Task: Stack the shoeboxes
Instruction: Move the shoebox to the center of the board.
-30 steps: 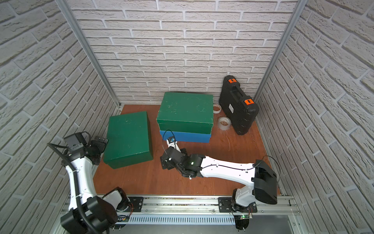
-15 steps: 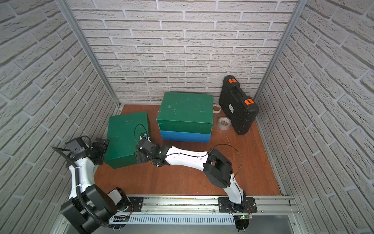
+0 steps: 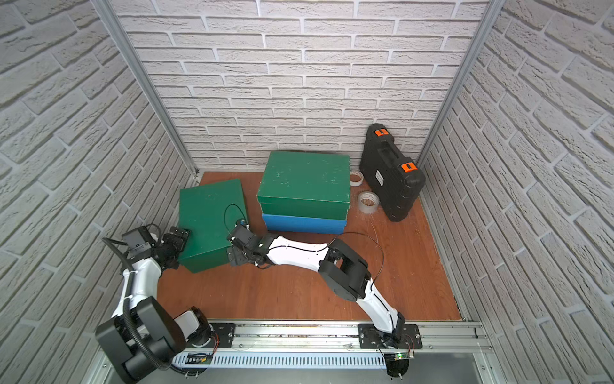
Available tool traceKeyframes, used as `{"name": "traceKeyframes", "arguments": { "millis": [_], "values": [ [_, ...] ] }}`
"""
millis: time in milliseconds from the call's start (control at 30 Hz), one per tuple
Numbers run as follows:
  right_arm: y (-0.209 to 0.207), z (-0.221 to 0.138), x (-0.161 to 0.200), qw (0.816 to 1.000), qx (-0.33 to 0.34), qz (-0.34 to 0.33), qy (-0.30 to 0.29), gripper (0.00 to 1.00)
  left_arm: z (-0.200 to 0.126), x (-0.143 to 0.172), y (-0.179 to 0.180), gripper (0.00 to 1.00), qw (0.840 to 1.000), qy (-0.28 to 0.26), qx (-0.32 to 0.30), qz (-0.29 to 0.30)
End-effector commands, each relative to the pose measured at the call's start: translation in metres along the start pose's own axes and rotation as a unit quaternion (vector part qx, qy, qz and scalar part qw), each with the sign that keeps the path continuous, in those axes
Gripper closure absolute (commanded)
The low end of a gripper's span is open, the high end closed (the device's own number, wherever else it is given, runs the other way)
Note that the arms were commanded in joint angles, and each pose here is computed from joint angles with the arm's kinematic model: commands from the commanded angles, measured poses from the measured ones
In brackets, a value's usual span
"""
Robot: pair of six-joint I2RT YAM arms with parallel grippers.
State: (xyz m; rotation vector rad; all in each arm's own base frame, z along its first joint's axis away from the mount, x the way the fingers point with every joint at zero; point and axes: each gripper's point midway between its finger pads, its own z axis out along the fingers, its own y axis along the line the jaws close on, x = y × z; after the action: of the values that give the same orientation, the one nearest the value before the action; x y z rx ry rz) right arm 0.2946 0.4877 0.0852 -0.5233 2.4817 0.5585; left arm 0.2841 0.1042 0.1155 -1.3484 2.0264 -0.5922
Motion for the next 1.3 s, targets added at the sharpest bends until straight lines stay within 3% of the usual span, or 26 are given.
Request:
{"name": "traceKeyframes", "arguments": {
  "millis": [0,167,300,467,800,1267],
  "values": [
    [0.025,-0.048,-0.027,0.997,-0.050,-0.001,-0.057,0.05,0.000,0.008,-0.001,0.02,1.000,0.006,0.009,0.009],
    [0.010,-0.096,-0.046,0.992,-0.046,0.013,-0.117,0.02,0.000,0.015,0.006,0.02,1.000,0.009,0.003,0.005],
    [-0.007,-0.105,-0.056,0.989,-0.034,0.034,-0.139,0.00,0.006,0.028,0.009,0.02,1.000,0.023,0.018,-0.006],
    [-0.017,-0.087,-0.074,0.989,-0.019,0.059,-0.133,0.01,0.008,0.051,0.006,0.02,0.999,0.040,0.021,0.006],
    [-0.023,-0.045,-0.086,0.990,0.040,0.045,-0.125,0.02,-0.012,0.092,0.012,0.02,0.998,0.048,0.030,0.022],
    [-0.016,-0.035,-0.033,0.996,0.063,0.015,-0.061,0.07,-0.037,0.141,0.018,0.02,0.995,0.075,0.064,0.033]
  ]
}}
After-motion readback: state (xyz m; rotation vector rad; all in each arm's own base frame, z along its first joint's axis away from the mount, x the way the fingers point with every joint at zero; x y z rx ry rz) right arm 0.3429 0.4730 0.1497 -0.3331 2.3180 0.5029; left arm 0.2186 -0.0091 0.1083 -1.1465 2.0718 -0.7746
